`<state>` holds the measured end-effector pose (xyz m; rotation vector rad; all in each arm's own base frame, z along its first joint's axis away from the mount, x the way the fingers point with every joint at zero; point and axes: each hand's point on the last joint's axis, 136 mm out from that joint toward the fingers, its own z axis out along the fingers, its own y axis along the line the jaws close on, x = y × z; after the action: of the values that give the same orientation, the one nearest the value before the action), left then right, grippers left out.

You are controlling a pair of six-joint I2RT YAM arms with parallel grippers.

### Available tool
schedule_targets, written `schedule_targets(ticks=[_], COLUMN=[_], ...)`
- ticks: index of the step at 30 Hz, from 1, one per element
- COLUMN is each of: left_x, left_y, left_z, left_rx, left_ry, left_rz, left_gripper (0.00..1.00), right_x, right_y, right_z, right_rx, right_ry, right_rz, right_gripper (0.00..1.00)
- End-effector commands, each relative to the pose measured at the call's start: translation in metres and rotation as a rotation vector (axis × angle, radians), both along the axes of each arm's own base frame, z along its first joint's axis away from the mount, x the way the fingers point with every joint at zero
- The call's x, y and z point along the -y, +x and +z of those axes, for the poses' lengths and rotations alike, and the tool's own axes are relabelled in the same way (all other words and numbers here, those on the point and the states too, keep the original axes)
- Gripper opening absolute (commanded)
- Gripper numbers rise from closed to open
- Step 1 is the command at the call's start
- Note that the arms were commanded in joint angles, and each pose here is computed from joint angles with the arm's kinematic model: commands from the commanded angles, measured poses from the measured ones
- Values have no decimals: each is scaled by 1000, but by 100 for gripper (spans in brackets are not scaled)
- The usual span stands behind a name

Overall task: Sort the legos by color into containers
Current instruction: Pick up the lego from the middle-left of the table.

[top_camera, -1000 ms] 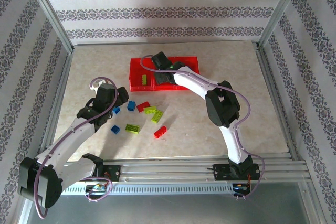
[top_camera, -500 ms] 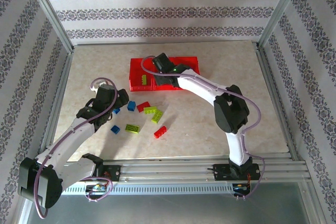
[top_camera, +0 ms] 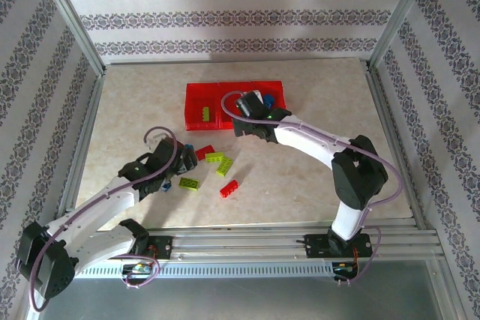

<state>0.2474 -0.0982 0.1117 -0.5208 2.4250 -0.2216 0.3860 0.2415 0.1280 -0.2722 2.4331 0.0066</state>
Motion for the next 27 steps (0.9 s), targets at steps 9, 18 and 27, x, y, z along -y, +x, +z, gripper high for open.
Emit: schedule_targets(ticks=[9,18,27], left_x=[27,40,49], left_y=[-25,-39,-41], left_z=[-28,-51,-75], left_rx=[-78,-126,-173], left_ry=[30,17,7], left_rz=[43,71,69], left_gripper=[97,94,90], right_x=[23,31,30], right_y=[-19,-25,-23], right_z=[0,-4,-8], right_rx=[17,11,-1], right_ry=[25,30,45], right_rz=[-90,-111,-118], right_gripper=[98,98,98])
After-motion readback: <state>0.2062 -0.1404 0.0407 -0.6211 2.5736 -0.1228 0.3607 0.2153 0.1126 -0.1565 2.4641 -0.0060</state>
